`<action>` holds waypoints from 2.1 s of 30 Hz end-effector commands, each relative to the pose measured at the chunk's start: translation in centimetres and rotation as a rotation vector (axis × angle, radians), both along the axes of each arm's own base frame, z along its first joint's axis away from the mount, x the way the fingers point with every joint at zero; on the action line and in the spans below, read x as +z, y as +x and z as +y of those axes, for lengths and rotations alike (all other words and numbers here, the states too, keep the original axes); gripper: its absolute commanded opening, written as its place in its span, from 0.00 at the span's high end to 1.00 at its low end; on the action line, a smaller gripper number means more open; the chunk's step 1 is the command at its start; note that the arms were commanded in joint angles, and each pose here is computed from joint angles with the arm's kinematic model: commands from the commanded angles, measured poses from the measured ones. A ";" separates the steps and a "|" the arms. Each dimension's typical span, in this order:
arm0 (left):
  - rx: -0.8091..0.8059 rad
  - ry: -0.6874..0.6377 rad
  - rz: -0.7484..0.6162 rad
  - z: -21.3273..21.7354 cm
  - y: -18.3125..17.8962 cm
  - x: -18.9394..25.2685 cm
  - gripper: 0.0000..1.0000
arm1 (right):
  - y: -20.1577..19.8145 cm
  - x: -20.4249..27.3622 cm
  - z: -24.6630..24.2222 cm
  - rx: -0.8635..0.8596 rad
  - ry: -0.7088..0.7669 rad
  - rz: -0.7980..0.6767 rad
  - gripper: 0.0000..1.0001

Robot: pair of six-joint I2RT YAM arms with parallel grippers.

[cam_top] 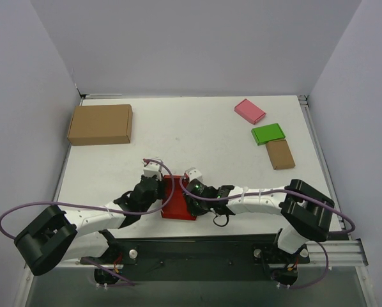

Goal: Fold the paper box

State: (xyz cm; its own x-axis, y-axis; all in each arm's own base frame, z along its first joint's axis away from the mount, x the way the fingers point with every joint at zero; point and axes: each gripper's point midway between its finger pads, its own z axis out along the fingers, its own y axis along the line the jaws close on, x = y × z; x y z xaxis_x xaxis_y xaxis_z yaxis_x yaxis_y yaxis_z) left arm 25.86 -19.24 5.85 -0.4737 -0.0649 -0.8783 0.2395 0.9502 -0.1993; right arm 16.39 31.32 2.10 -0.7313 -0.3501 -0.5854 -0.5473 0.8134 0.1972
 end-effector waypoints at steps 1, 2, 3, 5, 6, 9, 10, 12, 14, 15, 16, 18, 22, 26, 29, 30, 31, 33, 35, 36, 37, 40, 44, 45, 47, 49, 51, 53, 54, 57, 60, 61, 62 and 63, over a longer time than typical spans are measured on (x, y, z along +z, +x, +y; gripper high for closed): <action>0.040 0.005 0.015 0.5 0.4 0.1 1.00 | -0.6 -1.4 -1.3 -0.025 -0.098 0.058 0.76; 0.041 0.002 0.014 0.6 0.4 0.2 1.00 | -0.3 -1.6 -1.4 -0.041 -0.102 0.059 0.77; 0.045 0.004 0.016 0.7 0.4 0.1 1.00 | -0.3 -2.0 -2.2 -0.059 -0.129 0.075 0.77; 0.051 -0.002 0.016 0.9 0.5 0.2 1.00 | -0.2 -2.6 -3.0 -0.089 -0.141 0.103 0.77; 0.052 -0.004 0.018 1.0 0.4 0.1 1.00 | -0.2 -2.8 -3.4 -0.102 -0.144 0.115 0.77; 0.062 -0.009 0.017 1.4 0.5 0.1 1.00 | 0.2 -3.2 -4.6 -0.141 -0.144 0.144 0.76; 0.060 -0.011 0.016 1.5 0.5 0.1 1.00 | 0.3 -3.2 -4.8 -0.149 -0.141 0.146 0.75; 0.059 -0.006 0.014 1.5 0.5 0.1 1.00 | 0.2 -3.1 -4.9 -0.146 -0.133 0.144 0.73; 0.059 0.001 0.019 1.6 0.5 0.0 1.00 | 0.2 -2.6 -4.7 -0.145 -0.111 0.137 0.70; 0.058 0.002 0.019 1.6 0.5 0.0 1.00 | 0.0 -2.7 -4.9 -0.146 -0.106 0.136 0.68; 0.058 0.001 0.019 1.7 0.4 0.0 1.00 | -0.1 -2.6 -5.0 -0.145 -0.100 0.133 0.66; 0.055 0.004 0.022 1.6 0.4 -0.1 1.00 | -0.2 -1.3 -4.0 -0.117 -0.033 0.123 0.64; 0.050 0.015 0.028 1.5 0.5 -0.2 1.00 | 0.2 3.0 -2.8 -0.077 0.074 0.044 0.50; 0.043 0.022 0.035 1.3 0.6 -0.2 1.00 | 1.9 7.7 -2.9 -0.105 0.132 -0.077 0.39; 0.037 0.020 0.041 1.0 0.6 -0.2 1.00 | 4.0 9.8 -4.5 -0.199 0.112 -0.140 0.36; 0.035 0.019 0.040 1.0 0.7 -0.2 1.00 | 4.8 9.9 -5.3 -0.232 0.106 -0.143 0.36; 0.035 0.020 0.041 0.9 0.7 -0.2 1.00 | 5.3 9.8 -5.6 -0.245 0.101 -0.147 0.36; 0.032 0.018 0.043 0.9 0.7 -0.2 1.00 | 6.1 9.9 -5.9 -0.260 0.086 -0.160 0.36; 0.031 0.017 0.045 0.8 0.7 -0.2 1.00 | 6.5 9.2 -5.9 -0.253 0.046 -0.166 0.37; 0.029 0.019 0.046 0.8 0.7 -0.2 1.00 | 6.9 9.4 -5.7 -0.248 0.041 -0.175 0.38; 0.029 0.020 0.047 0.8 0.7 -0.2 1.00 | 6.8 8.9 -5.4 -0.238 0.026 -0.170 0.39; 0.026 0.020 0.049 0.7 0.7 -0.2 1.00 | 7.0 8.1 -4.2 -0.207 0.009 -0.172 0.41; 0.026 0.019 0.053 0.6 0.7 -0.3 1.00 | 7.6 6.9 -3.7 -0.213 -0.033 -0.181 0.44; 0.025 0.017 0.051 0.5 0.8 -0.2 1.00 | 7.8 6.8 -3.6 -0.222 -0.037 -0.184 0.46; 0.027 0.018 0.052 0.6 0.8 -0.2 1.00 | 8.2 6.0 -3.8 -0.244 -0.067 -0.187 0.48; 0.024 0.019 0.055 0.5 0.8 -0.3 1.00 | 8.5 5.6 -3.9 -0.263 -0.084 -0.191 0.51; 0.024 0.019 0.055 0.5 0.8 -0.3 1.00 | 8.7 5.1 -4.2 -0.278 -0.107 -0.195 0.57; 0.024 0.019 0.055 0.4 0.9 -0.3 1.00 | 9.2 5.0 -4.3 -0.296 -0.119 -0.210 0.61; 0.023 0.025 0.059 0.4 0.9 -0.5 1.00 | 9.2 5.0 -4.3 -0.296 -0.122 -0.210 0.69; 0.027 0.028 0.059 0.5 0.9 -0.5 1.00 | 9.2 5.3 -3.9 -0.289 -0.116 -0.218 0.83; 0.028 0.031 0.061 0.5 0.9 -0.6 1.00 | 8.9 5.8 -3.3 -0.273 -0.108 -0.223 0.94; 0.025 0.033 0.059 0.5 0.9 -0.6 1.00 | 8.8 5.9 -3.1 -0.267 -0.107 -0.225 0.96; 0.025 0.039 0.061 0.5 0.9 -0.6 1.00 | 8.7 6.0 -3.1 -0.263 -0.110 -0.225 0.98; 0.025 0.046 0.063 0.5 1.0 -0.7 1.00 | 8.8 6.3 -2.8 -0.264 -0.109 -0.231 1.00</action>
State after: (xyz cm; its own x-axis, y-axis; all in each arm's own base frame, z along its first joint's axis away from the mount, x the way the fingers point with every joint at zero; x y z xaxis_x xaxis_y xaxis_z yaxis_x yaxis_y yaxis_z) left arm 26.89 -18.83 5.79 -0.5000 -0.0824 -0.8621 0.1969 0.9586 -0.2058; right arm 24.51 26.94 6.09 -0.6962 -0.2523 -0.6721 -0.3346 0.9423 -0.0072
